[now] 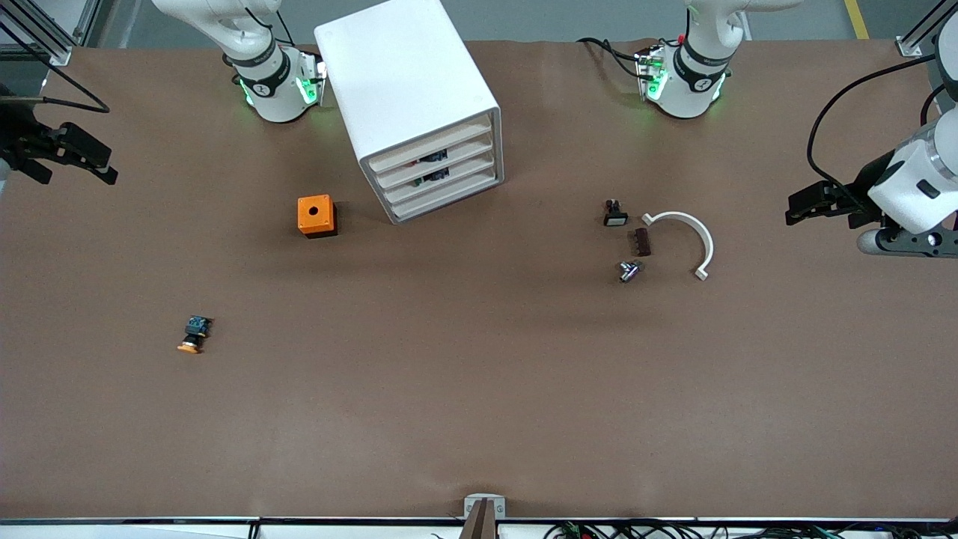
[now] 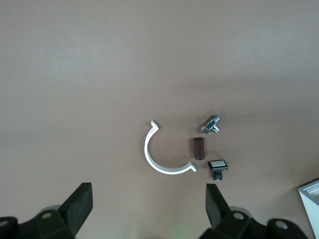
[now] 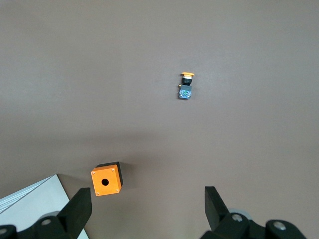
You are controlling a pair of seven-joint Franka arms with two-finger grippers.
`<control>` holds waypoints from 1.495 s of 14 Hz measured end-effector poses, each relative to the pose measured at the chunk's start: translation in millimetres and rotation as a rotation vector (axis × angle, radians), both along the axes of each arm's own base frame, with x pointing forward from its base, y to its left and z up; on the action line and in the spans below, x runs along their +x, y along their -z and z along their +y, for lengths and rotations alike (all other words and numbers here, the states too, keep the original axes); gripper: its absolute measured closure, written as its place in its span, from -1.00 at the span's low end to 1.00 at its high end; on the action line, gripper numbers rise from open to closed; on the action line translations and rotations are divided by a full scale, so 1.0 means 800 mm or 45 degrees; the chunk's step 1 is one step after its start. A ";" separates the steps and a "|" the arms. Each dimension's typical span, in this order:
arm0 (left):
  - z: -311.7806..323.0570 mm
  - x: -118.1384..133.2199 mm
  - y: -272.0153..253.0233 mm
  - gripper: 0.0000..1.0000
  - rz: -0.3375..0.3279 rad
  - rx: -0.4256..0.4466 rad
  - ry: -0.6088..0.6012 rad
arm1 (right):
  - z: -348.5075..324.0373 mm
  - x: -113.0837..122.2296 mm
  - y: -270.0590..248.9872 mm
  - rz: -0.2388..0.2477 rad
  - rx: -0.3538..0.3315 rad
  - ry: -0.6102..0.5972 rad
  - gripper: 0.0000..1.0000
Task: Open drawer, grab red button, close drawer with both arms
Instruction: 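Move the left gripper toward the white cabinet's drawer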
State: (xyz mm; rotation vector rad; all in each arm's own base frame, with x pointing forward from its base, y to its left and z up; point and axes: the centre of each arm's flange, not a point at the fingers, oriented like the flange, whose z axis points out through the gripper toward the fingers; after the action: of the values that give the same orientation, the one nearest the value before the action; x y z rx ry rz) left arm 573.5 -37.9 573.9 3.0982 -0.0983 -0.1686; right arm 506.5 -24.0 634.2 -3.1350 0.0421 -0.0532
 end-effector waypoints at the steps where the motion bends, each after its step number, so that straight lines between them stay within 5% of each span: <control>1: 0.000 -0.001 0.001 -1.00 0.007 0.000 0.001 | 0.000 0.000 0.000 0.000 0.000 0.000 -1.00; 10: -0.039 0.026 0.077 -1.00 0.152 0.010 -0.249 | 0.002 0.001 0.002 0.006 0.000 -0.003 -1.00; 15: -0.123 0.037 0.135 -1.00 0.328 0.001 -0.713 | 0.002 0.001 0.002 0.007 0.000 -0.005 -1.00; 21: -0.236 0.029 0.212 -1.00 0.546 0.155 -1.190 | 0.003 0.001 0.009 0.038 0.000 -0.005 -1.00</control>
State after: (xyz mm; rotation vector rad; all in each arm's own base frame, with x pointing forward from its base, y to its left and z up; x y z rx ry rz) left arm 597.1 -226.8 404.0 2.7567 1.3456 -0.7762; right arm 507.3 -21.9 627.4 -3.1355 0.0362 -0.0069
